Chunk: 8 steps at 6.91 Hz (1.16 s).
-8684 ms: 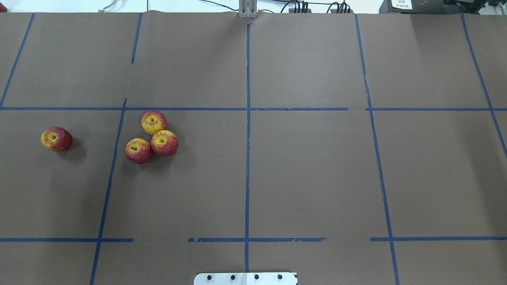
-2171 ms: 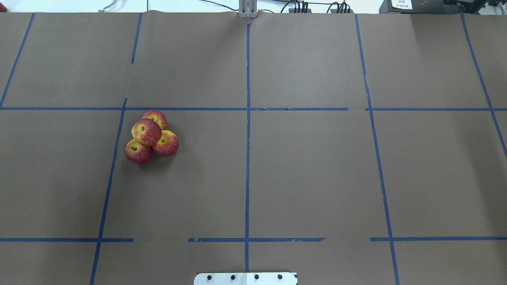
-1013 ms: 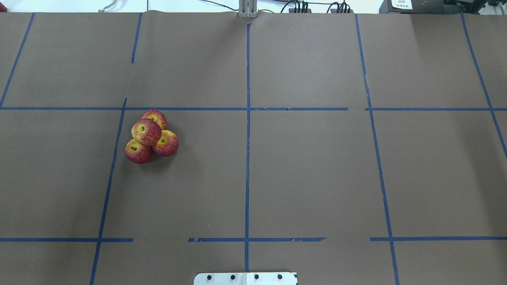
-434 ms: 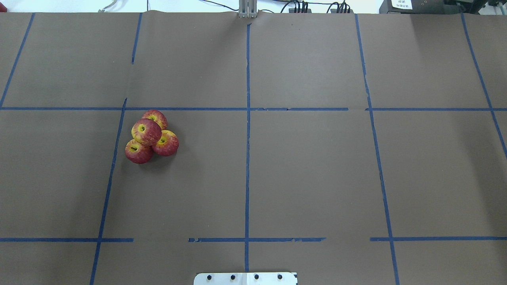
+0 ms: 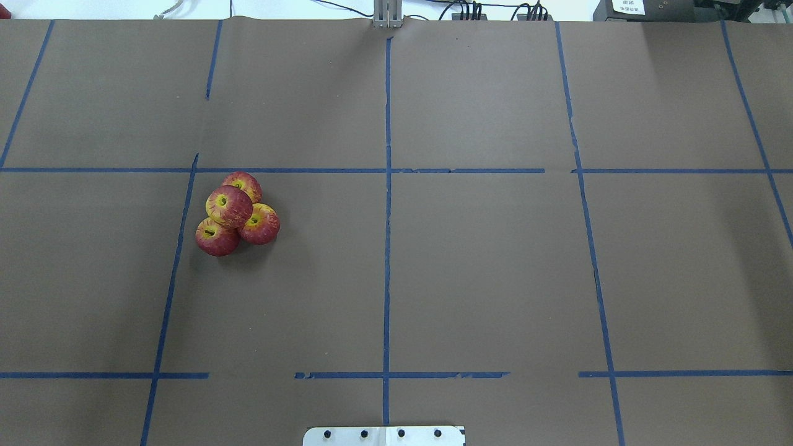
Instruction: Stack apples
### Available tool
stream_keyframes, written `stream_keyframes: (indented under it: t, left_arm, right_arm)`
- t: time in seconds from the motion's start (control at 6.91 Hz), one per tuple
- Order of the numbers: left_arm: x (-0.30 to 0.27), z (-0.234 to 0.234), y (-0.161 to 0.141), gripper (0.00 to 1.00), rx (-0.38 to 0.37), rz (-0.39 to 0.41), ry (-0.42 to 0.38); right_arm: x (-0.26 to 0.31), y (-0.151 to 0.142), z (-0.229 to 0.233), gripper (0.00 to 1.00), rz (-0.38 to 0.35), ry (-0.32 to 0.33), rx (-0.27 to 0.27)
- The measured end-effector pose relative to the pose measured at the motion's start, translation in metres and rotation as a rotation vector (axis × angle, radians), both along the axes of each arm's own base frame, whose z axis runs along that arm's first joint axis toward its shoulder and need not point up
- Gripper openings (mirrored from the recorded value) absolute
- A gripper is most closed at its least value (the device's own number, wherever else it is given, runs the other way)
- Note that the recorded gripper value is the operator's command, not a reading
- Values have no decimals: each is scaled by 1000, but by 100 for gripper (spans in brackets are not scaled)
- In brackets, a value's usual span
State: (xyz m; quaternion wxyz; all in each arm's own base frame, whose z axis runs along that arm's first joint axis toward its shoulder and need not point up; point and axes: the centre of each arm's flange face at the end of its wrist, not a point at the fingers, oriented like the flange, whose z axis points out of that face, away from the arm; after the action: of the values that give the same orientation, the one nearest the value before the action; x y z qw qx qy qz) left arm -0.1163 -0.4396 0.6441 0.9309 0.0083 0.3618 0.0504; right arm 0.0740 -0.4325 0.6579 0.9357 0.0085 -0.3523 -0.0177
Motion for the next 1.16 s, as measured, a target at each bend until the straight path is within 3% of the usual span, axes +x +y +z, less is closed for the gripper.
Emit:
stream_keyframes:
  t: [1.16]
  left_arm:
    - [1, 4, 0, 100, 1, 1, 1]
  right_arm:
    - [0, 0, 0, 100, 0, 1, 1]
